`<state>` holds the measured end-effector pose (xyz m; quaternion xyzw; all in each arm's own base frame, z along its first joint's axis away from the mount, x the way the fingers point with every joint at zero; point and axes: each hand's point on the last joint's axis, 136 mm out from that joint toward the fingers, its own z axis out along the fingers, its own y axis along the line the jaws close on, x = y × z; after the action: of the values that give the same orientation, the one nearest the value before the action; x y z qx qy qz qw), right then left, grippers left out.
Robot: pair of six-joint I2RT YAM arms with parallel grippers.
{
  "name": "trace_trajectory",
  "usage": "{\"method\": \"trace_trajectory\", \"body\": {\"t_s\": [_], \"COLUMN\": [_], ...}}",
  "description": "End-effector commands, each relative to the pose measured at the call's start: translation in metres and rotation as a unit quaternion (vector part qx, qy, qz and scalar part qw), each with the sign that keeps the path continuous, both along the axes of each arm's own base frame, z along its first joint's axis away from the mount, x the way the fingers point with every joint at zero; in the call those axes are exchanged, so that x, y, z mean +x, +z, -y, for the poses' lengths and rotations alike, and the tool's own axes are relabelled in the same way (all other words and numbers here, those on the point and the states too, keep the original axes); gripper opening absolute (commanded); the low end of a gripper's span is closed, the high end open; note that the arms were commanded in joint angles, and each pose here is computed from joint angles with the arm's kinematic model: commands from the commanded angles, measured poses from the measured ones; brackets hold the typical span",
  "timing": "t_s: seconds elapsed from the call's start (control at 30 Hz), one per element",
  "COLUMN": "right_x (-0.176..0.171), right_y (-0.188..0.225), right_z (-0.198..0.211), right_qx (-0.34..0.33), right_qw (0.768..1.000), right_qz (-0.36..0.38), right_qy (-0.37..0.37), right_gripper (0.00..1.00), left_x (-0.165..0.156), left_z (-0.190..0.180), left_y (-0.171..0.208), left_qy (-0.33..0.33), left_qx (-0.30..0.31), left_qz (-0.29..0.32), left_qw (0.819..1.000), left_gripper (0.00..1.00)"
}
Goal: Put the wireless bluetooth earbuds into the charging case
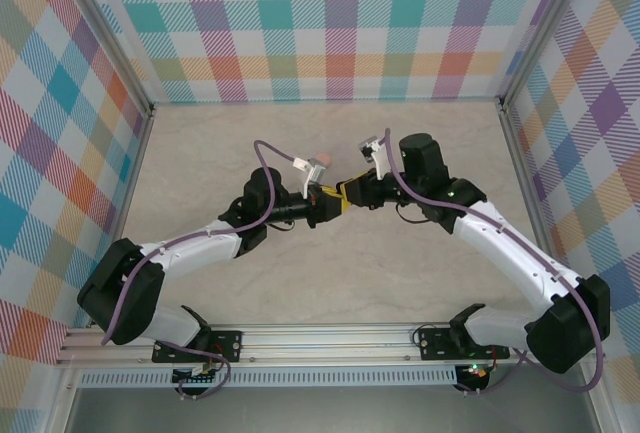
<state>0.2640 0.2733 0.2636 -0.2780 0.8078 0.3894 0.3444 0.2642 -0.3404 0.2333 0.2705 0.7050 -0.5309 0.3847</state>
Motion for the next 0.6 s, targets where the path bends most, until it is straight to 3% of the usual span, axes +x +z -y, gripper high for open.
{"method": "trace_trajectory", "body": {"t_s": [0.0, 0.23, 0.57], "right_x": [-0.005, -0.004, -0.001], "right_y": [0.008, 0.016, 0.028], "right_z": [-0.006, -0.004, 0.003], "right_qx": [0.002, 0.001, 0.001], "right_qw": [1.0, 1.0, 1.0], "right_qz": [0.005, 0.011, 0.024], "right_qy": [0.02, 0.012, -0.012], "right_gripper": [0.32, 0.43, 0.51], "left_x": [-0.008, -0.008, -0.007], "left_z": [0.005, 0.006, 0.006], "left_y": [0.028, 0.026, 0.024], "left_qy": [-0.018, -0.019, -0.021], "left_qx": [-0.021, -0.015, -0.012], "left_qz": [0.038, 0.042, 0.041], "left_qw": [0.999, 0.999, 0.999], "left_gripper": [0.1, 0.1, 0.1]}}
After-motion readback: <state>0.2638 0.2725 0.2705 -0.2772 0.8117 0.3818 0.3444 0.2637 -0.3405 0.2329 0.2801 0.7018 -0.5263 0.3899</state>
